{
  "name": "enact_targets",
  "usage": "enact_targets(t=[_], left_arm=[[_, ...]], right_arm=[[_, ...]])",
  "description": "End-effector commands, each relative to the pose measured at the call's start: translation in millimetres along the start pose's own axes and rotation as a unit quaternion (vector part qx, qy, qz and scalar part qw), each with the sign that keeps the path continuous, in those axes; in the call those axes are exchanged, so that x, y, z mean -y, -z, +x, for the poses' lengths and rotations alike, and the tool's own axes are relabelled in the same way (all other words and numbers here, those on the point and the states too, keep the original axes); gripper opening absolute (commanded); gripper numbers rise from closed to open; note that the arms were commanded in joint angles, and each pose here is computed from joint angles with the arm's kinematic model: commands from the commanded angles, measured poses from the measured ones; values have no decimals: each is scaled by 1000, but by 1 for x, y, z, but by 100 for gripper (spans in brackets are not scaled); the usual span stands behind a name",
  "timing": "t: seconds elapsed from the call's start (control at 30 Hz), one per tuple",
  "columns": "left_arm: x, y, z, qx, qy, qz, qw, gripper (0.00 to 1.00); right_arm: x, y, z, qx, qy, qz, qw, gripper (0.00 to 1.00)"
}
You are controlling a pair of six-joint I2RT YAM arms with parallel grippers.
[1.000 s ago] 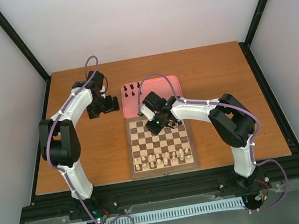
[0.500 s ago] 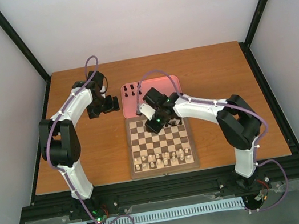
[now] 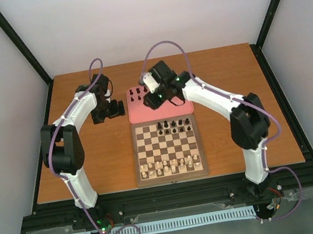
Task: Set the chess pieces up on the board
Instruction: Pick up the chess piece from the storage box.
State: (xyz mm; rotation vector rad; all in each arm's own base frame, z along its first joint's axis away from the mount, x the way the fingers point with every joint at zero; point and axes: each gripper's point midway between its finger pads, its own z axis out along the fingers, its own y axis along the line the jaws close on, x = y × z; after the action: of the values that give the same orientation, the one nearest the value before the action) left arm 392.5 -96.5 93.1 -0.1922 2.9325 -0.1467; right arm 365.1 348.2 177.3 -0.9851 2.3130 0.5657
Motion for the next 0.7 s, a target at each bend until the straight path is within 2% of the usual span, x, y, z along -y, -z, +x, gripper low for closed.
enact_targets(t=[0.0, 0.07, 0.23, 0.4, 0.67], left_arm=[[5, 16, -7, 23, -3, 14, 1000, 100], [6, 17, -7, 24, -3, 15, 1000, 100], [6, 19, -8, 26, -3, 15, 1000, 100], [6, 18, -6, 23, -2, 16, 1000, 100], [6, 17, -6, 22, -2, 16, 1000, 100]], right_arm=[[65, -31, -19, 5, -65, 70, 995, 48], [86, -46, -30, 10, -74, 86, 993, 49], [126, -91, -37, -1, -81, 127, 989, 59], [152, -114, -44, 24, -103, 136, 985, 60], [164, -147, -39, 36, -124, 134, 983, 57]])
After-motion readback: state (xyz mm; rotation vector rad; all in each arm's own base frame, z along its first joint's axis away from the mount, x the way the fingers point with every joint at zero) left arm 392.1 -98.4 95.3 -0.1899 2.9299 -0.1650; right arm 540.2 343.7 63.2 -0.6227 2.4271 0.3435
